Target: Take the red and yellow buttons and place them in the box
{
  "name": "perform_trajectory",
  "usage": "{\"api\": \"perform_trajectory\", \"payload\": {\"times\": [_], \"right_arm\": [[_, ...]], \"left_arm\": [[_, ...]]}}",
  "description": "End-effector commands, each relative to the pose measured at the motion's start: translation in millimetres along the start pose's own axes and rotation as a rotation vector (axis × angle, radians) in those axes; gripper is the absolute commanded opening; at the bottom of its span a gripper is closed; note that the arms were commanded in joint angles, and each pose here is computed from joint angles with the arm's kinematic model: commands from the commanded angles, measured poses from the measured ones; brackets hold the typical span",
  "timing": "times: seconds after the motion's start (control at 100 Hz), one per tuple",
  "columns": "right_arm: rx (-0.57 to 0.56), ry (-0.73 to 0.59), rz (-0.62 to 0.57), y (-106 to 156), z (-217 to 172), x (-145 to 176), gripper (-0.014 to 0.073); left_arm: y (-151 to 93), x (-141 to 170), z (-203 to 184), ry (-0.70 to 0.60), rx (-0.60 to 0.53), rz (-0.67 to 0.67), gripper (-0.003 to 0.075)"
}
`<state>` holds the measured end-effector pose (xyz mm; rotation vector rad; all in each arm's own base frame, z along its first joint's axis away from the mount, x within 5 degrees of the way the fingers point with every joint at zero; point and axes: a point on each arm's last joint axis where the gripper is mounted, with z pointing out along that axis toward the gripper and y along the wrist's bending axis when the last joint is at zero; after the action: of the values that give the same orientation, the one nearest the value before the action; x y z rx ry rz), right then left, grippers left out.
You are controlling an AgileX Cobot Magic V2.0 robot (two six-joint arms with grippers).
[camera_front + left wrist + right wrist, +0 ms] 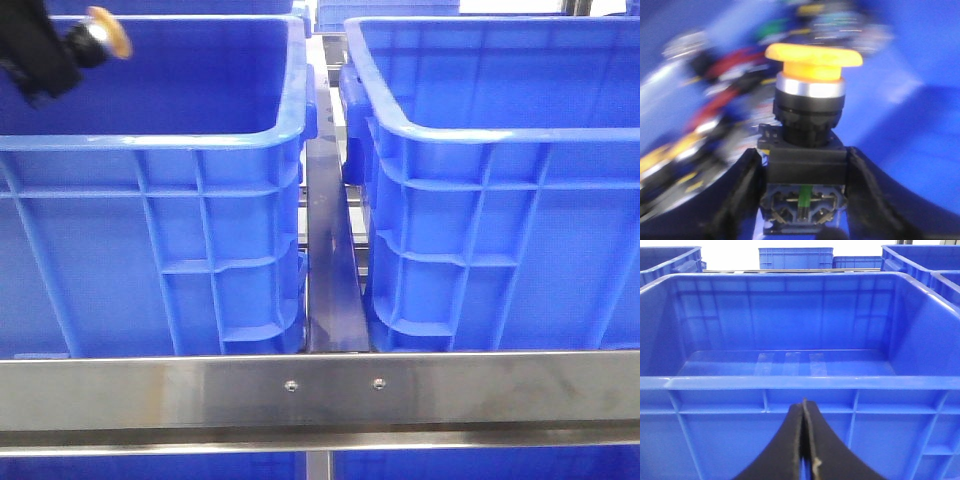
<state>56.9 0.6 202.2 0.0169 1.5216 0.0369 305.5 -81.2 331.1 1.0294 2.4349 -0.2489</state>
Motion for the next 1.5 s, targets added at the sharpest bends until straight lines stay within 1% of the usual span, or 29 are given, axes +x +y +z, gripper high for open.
{"api": "perform_trajectory", "payload": {"times": [0.0, 0.14, 0.36, 0.43, 0.51, 0.56, 0.73, 0.83, 0.93, 1.0, 1.04, 1.06, 1.07, 1.09, 1.11, 1.13, 1.15, 1.16, 1.18, 1.25, 1.28, 1.35, 1.489], "right_arm": [[-0.010, -0.124, -0.014, 1.1, -3.2, -14.7, -0.0057], [-0.010, -0.124, -0.014, 1.1, -3.2, -14.7, -0.0057], [-0.012, -0.141, -0.014, 1.2, -3.4, -16.2, -0.0057], [-0.016, -0.163, -0.008, 1.5, -4.1, -21.0, -0.0052], [-0.014, -0.172, -0.002, 1.8, -6.3, -35.2, -0.0038], [-0.011, -0.151, 0.000, 1.8, -7.1, -45.0, -0.0038], [-0.012, -0.001, 0.006, 2.9, -1.8, -79.2, -0.0048], [-0.015, 0.113, 0.022, 4.3, 9.3, -97.2, -0.0046], [-0.028, 0.184, 0.042, 6.7, 23.8, -111.7, -0.0027], [-0.039, 0.210, 0.053, 8.7, 35.0, -120.8, 0.0065], [-0.052, 0.221, 0.070, 10.6, 41.6, -126.6, 0.0176], [-0.056, 0.224, 0.072, 11.2, 43.8, -128.5, 0.0214], [-0.060, 0.228, 0.074, 11.8, 46.1, -130.4, 0.0253], [-0.065, 0.232, 0.079, 12.7, 49.4, -133.2, 0.0293], [-0.074, 0.237, 0.085, 14.1, 52.8, -136.1, 0.0372], [-0.079, 0.240, 0.089, 14.9, 55.1, -138.0, 0.0410], [-0.090, 0.249, 0.099, 16.7, 59.6, -141.6, 0.0482], [-0.089, 0.256, 0.098, 16.8, 61.0, -140.7, 0.0482], [-0.102, 0.264, 0.109, 18.8, 64.0, -144.9, 0.0545], [-0.136, 0.317, 0.133, 25.1, 75.2, -153.0, 0.0650], [-0.151, 0.338, 0.144, 28.2, 79.9, -156.7, 0.0668], [-0.202, 0.412, 0.191, 38.0, 90.8, -164.9, 0.0662], [-0.348, 0.563, 0.343, 65.6, 108.6, -180.8, 0.0657]], "left_arm": [[-24.6, -14.7, -19.8, -0.110, 0.058, 0.073, 0.0137], [-48.8, -23.4, -16.6, -0.130, 0.150, 0.170, 0.0137], [-82.8, -33.4, -14.1, -0.157, 0.268, 0.254, 0.0137], [-93.2, -36.1, -14.8, -0.177, 0.324, 0.275, 0.0137], [-103.2, -38.2, -16.1, -0.196, 0.382, 0.296, 0.0137], [-107.3, -38.9, -16.5, -0.202, 0.403, 0.308, 0.0137], [-123.1, -41.2, -16.0, -0.203, 0.439, 0.355, 0.0137], [-132.1, -41.7, -15.7, -0.199, 0.460, 0.391, 0.0137], [-139.9, -42.2, -15.6, -0.198, 0.476, 0.419, 0.0137], [-144.1, -42.3, -15.9, -0.197, 0.490, 0.428, 0.0137], [-145.9, -42.2, -16.0, -0.196, 0.498, 0.431, 0.0137], [-146.9, -42.3, -16.1, -0.197, 0.501, 0.432, 0.0137], [-147.0, -42.5, -16.2, -0.198, 0.503, 0.431, 0.0137], [-148.0, -42.5, -16.4, -0.199, 0.509, 0.431, 0.0137], [-148.5, -42.5, -16.8, -0.200, 0.515, 0.430, 0.0137], [-148.9, -42.5, -17.0, -0.201, 0.520, 0.429, 0.0137], [-149.3, -42.7, -17.7, -0.203, 0.525, 0.428, 0.0137], [-149.4, -42.9, -17.7, -0.204, 0.526, 0.427, 0.0137], [-149.6, -42.9, -17.9, -0.205, 0.529, 0.427, 0.0137], [-150.1, -42.8, -18.7, -0.204, 0.536, 0.428, 0.0137], [-150.3, -42.5, -18.7, -0.201, 0.539, 0.429, 0.0137], [-150.4, -42.3, -18.8, -0.199, 0.541, 0.430, 0.0137], [-150.4, -42.3, -18.8, -0.200, 0.540, 0.431, 0.0137]]}}
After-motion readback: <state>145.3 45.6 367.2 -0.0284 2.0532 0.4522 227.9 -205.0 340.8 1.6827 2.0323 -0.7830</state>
